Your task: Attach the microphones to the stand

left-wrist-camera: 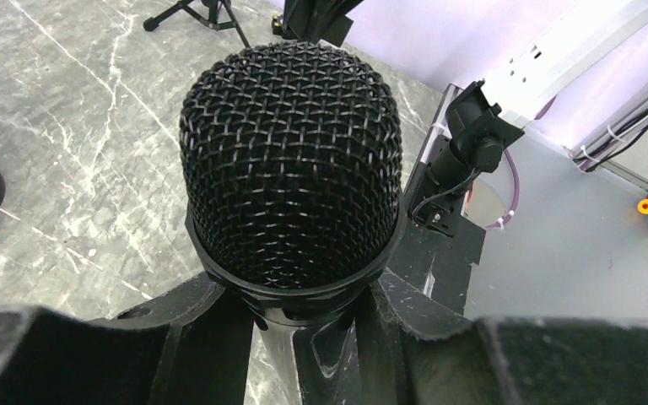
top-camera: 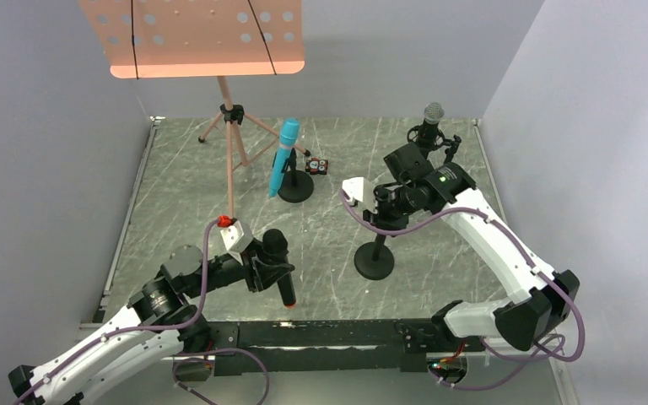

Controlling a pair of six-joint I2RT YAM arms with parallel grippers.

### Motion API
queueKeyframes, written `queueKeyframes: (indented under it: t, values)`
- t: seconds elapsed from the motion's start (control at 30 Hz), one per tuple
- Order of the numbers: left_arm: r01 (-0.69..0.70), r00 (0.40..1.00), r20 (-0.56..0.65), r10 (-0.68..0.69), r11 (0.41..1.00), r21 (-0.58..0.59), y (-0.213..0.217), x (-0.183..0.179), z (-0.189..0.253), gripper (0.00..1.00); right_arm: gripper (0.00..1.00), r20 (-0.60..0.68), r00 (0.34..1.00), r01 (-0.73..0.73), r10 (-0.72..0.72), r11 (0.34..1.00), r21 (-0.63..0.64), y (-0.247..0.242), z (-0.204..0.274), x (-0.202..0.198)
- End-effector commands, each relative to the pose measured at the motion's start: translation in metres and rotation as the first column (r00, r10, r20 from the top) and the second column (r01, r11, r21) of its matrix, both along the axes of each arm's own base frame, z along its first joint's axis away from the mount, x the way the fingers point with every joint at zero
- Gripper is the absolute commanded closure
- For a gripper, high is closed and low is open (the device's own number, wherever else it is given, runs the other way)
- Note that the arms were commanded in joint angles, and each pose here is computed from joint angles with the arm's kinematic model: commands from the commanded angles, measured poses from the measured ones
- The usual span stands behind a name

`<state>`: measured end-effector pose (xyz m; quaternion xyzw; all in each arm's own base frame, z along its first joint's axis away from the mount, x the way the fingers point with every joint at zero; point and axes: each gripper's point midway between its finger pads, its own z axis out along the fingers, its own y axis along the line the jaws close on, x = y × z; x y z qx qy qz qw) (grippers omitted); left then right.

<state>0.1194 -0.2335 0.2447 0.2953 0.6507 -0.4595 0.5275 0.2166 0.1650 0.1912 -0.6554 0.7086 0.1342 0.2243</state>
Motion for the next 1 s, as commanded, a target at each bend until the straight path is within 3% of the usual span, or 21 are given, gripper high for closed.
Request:
queueKeyframes:
  t: [0.0, 0.33, 0.5, 0.57, 0.73, 0.97]
  values:
    - [0.031, 0.996, 0.081, -0.022, 0.994, -0.108, -0.003, -0.003, 0.043, 1.0, 0.94, -0.1, 0.994, -0.017, -0.049, 0.824, -0.566, -0.095, -0.057, -0.001]
    - [0.031, 0.996, 0.084, -0.022, 0.994, -0.107, -0.001, -0.005, 0.042, 1.0, 0.92, -0.136, 0.99, -0.072, -0.024, 0.747, -0.66, -0.087, -0.063, 0.002]
    - [0.025, 0.997, 0.073, -0.019, 0.995, -0.092, 0.001, -0.006, 0.038, 1.0, 0.87, -0.137, 0.99, -0.069, -0.019, 0.789, -0.61, -0.07, -0.055, 0.006]
    - [0.026, 0.997, 0.073, -0.018, 0.995, -0.1, 0.001, -0.006, 0.039, 1.0, 0.77, -0.125, 0.992, -0.062, -0.009, 0.83, -0.554, -0.058, -0.048, 0.008]
    - [0.033, 0.997, 0.068, -0.026, 0.994, -0.107, 0.0, -0.007, 0.039, 1.0, 0.39, -0.068, 0.997, -0.053, 0.03, 0.934, -0.354, -0.021, -0.018, 0.013]
    - [0.034, 0.997, 0.071, -0.027, 0.994, -0.107, 0.001, -0.008, 0.044, 1.0, 0.15, 0.032, 0.999, -0.04, 0.044, 0.993, -0.115, 0.013, 0.024, 0.014]
